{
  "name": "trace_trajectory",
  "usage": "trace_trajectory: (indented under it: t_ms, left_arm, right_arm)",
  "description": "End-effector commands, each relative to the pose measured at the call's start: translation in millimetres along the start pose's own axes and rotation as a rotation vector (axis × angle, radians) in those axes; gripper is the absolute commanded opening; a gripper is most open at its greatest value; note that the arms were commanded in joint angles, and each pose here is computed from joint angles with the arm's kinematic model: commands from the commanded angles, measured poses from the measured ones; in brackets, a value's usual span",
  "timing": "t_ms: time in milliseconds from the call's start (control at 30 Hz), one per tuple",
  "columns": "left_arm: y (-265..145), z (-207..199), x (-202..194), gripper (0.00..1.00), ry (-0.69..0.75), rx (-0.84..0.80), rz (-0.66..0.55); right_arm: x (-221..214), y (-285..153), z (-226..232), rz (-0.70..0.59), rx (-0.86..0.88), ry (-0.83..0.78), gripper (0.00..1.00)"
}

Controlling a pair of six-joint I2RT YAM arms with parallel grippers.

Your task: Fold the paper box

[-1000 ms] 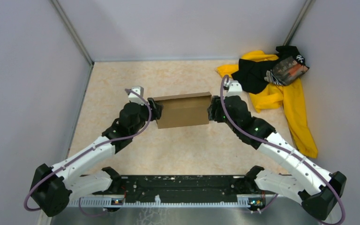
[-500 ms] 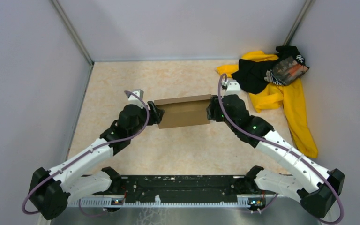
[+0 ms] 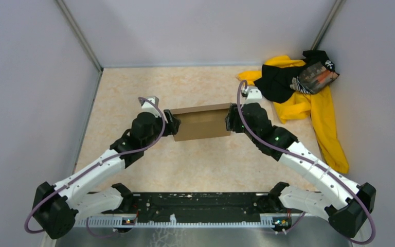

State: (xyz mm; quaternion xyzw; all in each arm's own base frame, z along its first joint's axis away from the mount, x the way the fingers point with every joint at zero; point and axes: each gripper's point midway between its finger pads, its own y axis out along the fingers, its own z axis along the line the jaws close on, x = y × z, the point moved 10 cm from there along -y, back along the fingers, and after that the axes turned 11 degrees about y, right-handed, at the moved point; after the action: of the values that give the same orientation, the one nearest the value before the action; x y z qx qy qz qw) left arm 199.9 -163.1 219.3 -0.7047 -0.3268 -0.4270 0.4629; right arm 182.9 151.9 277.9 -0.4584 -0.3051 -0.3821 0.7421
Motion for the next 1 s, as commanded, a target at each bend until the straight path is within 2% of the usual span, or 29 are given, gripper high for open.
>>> trace_trajectory:
  t_ms: [0,233,567,967]
  left_arm:
    - [0,11,-33,0.75,0.117,0.058,0.191]
    - [-2,6,-22,0.77,0.108,0.002,0.136]
    - [-15,6,-9,0.79,0.112,-0.065,-0.019]
    - [7,0,-1,0.78,0.144,-0.049,-0.067]
  right_arm:
    - [17,-6,14,-0.062,0.061,0.023,0.55]
    - [18,-5,14,-0.063,0.059,0.022,0.55]
    - [15,-2,15,-0.055,0.066,0.025,0.55]
    - [17,1,17,-0.055,0.065,0.023,0.55]
